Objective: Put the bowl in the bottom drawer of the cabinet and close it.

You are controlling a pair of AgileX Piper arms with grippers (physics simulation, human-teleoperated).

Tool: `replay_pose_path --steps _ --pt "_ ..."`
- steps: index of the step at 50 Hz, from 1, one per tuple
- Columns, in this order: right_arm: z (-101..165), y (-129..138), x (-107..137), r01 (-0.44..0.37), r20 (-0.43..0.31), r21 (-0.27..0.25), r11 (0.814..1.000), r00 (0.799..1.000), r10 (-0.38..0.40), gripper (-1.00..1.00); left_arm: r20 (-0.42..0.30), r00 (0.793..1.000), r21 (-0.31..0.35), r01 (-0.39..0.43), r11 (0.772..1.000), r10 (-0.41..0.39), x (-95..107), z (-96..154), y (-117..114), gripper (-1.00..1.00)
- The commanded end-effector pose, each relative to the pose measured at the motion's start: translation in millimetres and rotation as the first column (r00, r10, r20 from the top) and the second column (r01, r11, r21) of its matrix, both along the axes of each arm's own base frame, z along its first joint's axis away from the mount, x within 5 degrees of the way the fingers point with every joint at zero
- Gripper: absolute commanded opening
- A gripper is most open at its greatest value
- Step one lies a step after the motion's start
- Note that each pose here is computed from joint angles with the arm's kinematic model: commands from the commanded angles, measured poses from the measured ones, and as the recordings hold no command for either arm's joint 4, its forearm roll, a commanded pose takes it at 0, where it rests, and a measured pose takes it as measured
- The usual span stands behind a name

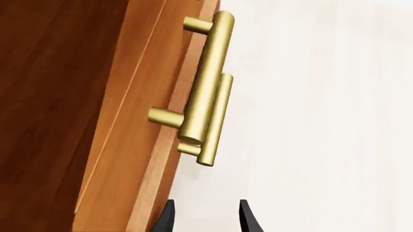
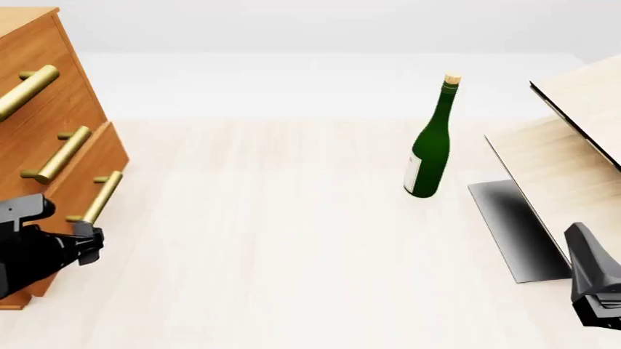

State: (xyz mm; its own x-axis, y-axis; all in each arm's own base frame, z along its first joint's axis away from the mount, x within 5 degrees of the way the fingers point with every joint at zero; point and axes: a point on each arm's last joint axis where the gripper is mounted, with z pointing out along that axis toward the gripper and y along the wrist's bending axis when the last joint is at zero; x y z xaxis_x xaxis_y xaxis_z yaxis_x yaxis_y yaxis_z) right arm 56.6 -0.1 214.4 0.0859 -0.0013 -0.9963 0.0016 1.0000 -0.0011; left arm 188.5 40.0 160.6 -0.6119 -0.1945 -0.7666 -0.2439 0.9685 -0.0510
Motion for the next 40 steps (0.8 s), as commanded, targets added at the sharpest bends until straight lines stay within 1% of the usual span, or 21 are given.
replay_pose_path --steps 1,6,11,12,14,16,17,33,34,39,40 --pt "0.0 0.0 0.0 0.000 0.000 0.000 1.000 1.000 0.000 1.00 -0.015 0.998 0.030 -0.053 0.998 0.053 -5.9 -7.8 13.3 1.00" --pt "0.0 0.0 0.0 0.000 0.000 0.000 1.000 1.000 0.000 1.00 -0.013 0.998 0.054 -0.068 0.996 0.069 -10.1 -8.9 18.9 1.00" --pt "0.0 0.0 0.0 0.000 0.000 0.000 1.000 1.000 0.000 1.00 -0.003 0.996 0.102 -0.090 0.991 0.091 -19.1 -8.8 26.9 1.00" --pt "0.0 0.0 0.0 0.000 0.000 0.000 1.000 1.000 0.000 1.00 -0.003 0.996 0.102 -0.090 0.991 0.091 -19.1 -8.8 26.9 1.00" --pt "0.0 0.0 0.0 0.000 0.000 0.000 1.000 1.000 0.000 1.00 0.010 0.995 0.134 -0.097 0.986 0.096 -24.9 -6.8 29.7 1.00" --pt "0.0 0.0 0.0 0.000 0.000 0.000 1.000 1.000 0.000 1.00 0.012 0.994 0.137 -0.107 0.985 0.107 -26.2 -7.5 31.6 1.00" --pt "0.0 0.0 0.0 0.000 0.000 0.000 1.000 1.000 0.000 1.00 0.021 0.994 0.155 -0.107 0.982 0.105 -28.9 -6.0 32.1 1.00" --pt "0.0 0.0 0.0 0.000 0.000 0.000 1.000 1.000 0.000 1.00 0.021 0.994 0.155 -0.107 0.982 0.105 -29.0 -6.0 32.1 1.00" --pt "0.0 0.0 0.0 0.000 0.000 0.000 1.000 1.000 0.000 1.00 0.046 0.990 0.203 -0.137 0.970 0.130 -39.5 -2.3 37.3 1.00" --pt "0.0 0.0 0.0 0.000 0.000 0.000 1.000 1.000 0.000 1.00 0.046 0.990 0.203 -0.137 0.970 0.130 -39.6 -2.2 37.3 1.00" --pt "0.0 0.0 0.0 0.000 0.000 0.000 1.000 1.000 0.000 1.00 0.086 0.970 0.289 -0.241 0.927 0.225 -62.1 0.4 51.1 1.00"
